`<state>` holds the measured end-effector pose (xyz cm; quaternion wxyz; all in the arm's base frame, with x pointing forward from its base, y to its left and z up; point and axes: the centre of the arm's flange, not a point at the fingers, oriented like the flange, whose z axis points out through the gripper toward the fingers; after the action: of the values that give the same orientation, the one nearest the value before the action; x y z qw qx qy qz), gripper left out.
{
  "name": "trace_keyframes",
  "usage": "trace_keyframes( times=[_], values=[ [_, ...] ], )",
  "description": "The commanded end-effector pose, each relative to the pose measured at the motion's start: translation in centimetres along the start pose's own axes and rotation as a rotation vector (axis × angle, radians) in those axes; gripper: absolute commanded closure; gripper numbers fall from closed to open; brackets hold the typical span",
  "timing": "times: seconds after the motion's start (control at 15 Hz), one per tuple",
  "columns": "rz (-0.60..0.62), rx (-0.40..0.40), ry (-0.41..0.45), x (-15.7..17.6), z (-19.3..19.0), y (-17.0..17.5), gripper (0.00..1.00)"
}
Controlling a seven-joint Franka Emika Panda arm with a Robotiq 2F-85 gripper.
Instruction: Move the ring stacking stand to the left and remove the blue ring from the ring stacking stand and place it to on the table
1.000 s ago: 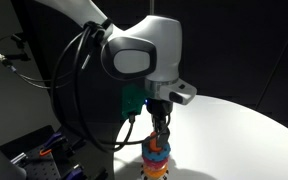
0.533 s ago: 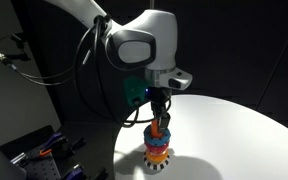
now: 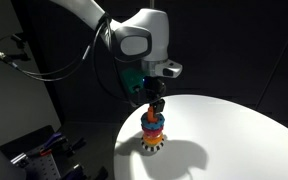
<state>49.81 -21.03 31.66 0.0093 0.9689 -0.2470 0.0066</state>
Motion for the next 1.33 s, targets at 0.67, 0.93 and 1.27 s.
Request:
trace_keyframes(
  times=[0.67,0.93,1.27],
  values=[
    [-0.105,0.028,-0.015,3.6,-0.8,-8.6,0.80],
    [-0.127,0.017,-0.013,3.8,0.5,-10.5,0.80],
    [-0.147,0.002,0.033,4.1,1.5,-11.8,0.80]
  ],
)
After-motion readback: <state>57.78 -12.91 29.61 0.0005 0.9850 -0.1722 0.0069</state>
